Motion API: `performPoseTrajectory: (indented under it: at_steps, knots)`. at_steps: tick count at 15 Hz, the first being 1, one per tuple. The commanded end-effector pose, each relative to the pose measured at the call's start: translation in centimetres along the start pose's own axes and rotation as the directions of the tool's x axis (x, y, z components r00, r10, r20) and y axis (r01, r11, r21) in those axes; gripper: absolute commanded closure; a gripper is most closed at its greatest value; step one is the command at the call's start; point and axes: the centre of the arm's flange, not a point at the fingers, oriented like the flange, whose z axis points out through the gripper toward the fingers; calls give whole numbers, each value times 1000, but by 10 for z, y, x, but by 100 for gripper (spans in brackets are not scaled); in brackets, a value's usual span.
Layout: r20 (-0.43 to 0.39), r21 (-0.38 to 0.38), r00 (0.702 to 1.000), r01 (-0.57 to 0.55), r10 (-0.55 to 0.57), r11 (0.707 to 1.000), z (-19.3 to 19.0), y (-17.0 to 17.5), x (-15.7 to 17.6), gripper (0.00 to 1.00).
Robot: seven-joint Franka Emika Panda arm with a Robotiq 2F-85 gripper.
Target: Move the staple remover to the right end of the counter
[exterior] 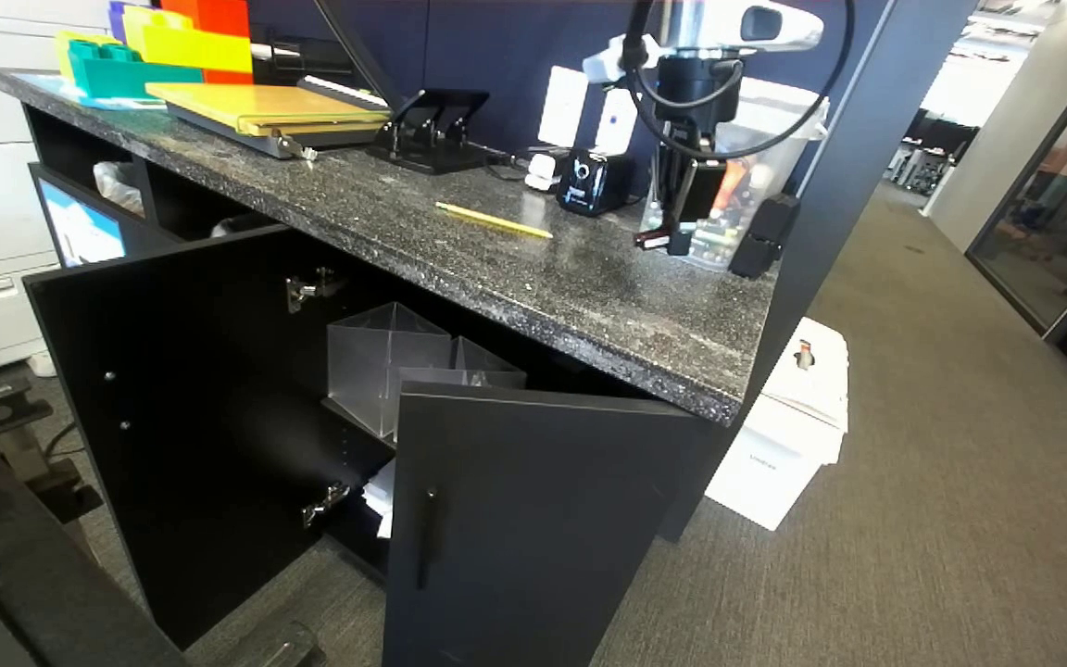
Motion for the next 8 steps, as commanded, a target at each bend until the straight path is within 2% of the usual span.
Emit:
performPoseTrajectory:
  at_steps: [1, 5, 8]
  knots:
    - [5, -30, 992, -125, 125, 992, 19, -39, 65, 92]
    - [53, -26, 975, -213, 214, 977, 45, -32, 68, 92]
    - [53, -54, 961, -269, 272, 962, 65, -31, 63, 92]
